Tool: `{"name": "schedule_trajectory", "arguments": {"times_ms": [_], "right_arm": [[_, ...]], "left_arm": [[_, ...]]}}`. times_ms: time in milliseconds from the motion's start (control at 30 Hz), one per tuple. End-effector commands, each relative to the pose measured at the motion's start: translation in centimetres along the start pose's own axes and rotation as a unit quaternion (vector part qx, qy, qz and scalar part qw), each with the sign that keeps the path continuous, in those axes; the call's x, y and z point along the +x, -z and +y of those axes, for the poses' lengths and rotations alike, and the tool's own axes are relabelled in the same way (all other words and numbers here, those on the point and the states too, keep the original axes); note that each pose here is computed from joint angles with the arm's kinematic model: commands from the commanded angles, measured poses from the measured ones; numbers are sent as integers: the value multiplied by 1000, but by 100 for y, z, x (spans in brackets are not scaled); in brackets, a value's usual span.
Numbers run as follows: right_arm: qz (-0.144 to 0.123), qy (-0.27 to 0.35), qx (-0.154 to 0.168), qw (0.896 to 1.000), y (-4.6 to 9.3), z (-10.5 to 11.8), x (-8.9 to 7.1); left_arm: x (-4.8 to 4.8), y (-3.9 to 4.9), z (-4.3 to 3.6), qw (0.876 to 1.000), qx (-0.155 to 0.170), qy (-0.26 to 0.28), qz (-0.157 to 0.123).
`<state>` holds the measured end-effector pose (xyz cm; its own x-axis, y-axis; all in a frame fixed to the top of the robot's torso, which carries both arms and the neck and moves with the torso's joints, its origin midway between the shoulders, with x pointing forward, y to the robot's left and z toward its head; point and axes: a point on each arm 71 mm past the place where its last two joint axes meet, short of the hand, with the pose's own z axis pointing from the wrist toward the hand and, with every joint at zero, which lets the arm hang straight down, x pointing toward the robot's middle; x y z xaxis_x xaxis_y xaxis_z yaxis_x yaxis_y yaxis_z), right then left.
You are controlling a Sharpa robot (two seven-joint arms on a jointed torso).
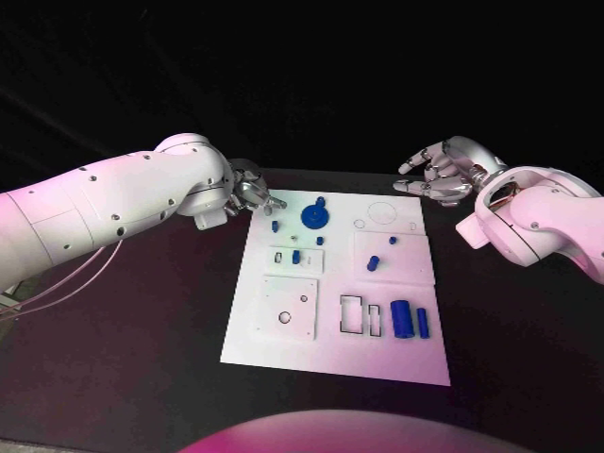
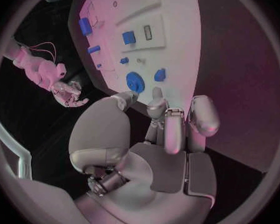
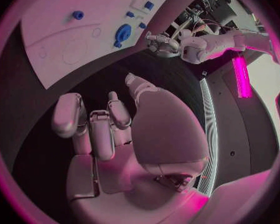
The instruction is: Assemble the parts on the task board
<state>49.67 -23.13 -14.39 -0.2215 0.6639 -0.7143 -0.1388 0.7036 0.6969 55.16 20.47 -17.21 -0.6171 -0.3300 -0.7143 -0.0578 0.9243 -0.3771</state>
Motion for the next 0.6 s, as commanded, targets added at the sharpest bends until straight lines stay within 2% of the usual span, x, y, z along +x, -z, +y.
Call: {"name": "schedule_trajectory", "arguments": {"times_ms": [33, 267, 600], "right_arm": [[-1, 1, -2, 1000, 4, -1, -4], [-2, 1, -2, 1000, 6, -5, -8], [-4, 1, -2, 1000, 7, -10, -15]], "left_arm": [[3, -32, -2, 999, -4, -29, 12], [51, -80, -20, 998, 0, -44, 34], [91, -117, -6, 997, -7, -53, 50]]}}
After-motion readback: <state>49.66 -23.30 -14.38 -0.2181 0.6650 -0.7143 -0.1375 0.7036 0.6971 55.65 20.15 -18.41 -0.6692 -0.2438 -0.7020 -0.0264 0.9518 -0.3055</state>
